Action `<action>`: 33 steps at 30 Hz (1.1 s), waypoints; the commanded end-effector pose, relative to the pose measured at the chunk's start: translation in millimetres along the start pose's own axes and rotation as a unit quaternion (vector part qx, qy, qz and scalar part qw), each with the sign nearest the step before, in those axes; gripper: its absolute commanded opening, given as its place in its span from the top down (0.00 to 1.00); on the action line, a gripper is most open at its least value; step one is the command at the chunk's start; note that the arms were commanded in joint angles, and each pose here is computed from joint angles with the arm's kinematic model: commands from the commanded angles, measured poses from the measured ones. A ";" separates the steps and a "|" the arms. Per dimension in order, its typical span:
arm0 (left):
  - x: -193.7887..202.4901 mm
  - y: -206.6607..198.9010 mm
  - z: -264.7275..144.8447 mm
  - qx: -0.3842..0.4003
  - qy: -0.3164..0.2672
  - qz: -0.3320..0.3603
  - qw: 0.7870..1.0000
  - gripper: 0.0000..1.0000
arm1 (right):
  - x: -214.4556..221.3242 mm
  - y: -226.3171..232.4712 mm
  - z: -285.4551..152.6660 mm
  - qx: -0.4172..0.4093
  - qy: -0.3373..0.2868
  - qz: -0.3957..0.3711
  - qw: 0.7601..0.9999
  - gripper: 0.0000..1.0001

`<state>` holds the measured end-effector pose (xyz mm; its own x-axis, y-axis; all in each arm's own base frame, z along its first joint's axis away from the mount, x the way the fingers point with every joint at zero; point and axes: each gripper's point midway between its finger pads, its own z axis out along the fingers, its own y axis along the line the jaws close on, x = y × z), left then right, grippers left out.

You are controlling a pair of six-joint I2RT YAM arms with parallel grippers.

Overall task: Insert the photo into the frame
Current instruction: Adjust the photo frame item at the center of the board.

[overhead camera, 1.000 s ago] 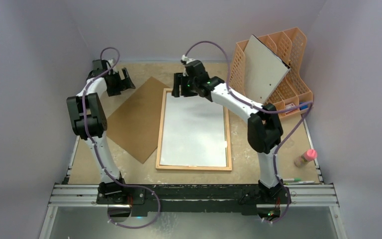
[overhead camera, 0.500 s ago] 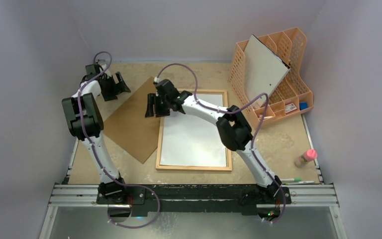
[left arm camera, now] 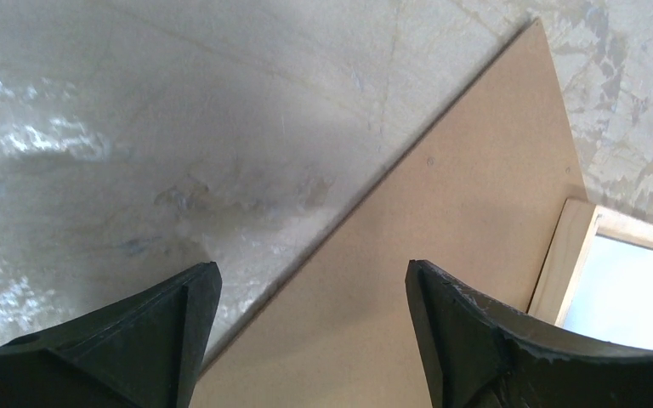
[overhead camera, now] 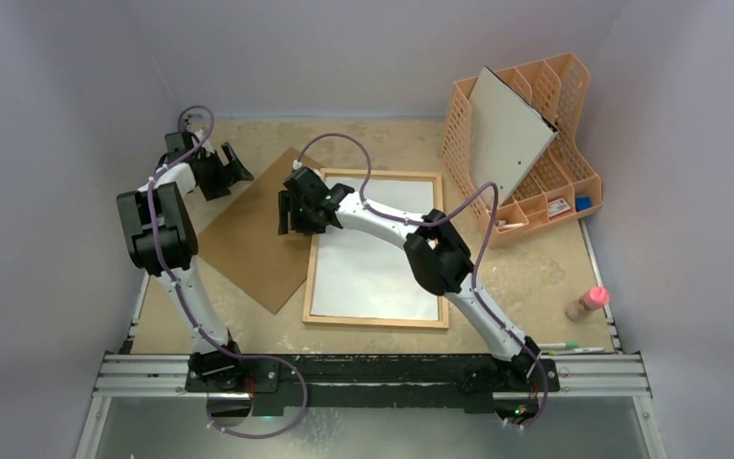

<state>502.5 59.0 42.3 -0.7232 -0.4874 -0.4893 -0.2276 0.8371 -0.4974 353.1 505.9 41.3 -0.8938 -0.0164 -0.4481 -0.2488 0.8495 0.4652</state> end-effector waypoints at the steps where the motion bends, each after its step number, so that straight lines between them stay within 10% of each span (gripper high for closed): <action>1: 50.5 7.6 -5.0 -0.006 0.063 -0.015 0.998 0.16 | -8.6 -48.1 -16.7 0.117 -0.027 -0.026 0.992 0.27; 16: 98.5 2.7 -23.8 0.030 0.118 0.013 0.993 0.25 | -9.5 -62.3 -29.7 0.172 -0.045 -0.035 0.983 0.17; 22: 117.3 20.9 -27.1 -0.026 0.139 -0.020 0.990 0.48 | 11.2 -53.6 -13.2 0.129 0.007 -0.038 0.991 0.18; 33: 166.8 58.7 -78.4 -0.167 0.179 -0.069 0.967 0.51 | 59.5 -60.6 34.3 0.069 0.083 -0.079 0.991 0.21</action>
<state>414.4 51.6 26.0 -0.7792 -0.4455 -0.4409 -0.2725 0.8743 -0.4017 353.2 485.3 36.9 -0.8618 -0.1017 -0.4970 -0.2986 0.8937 0.3348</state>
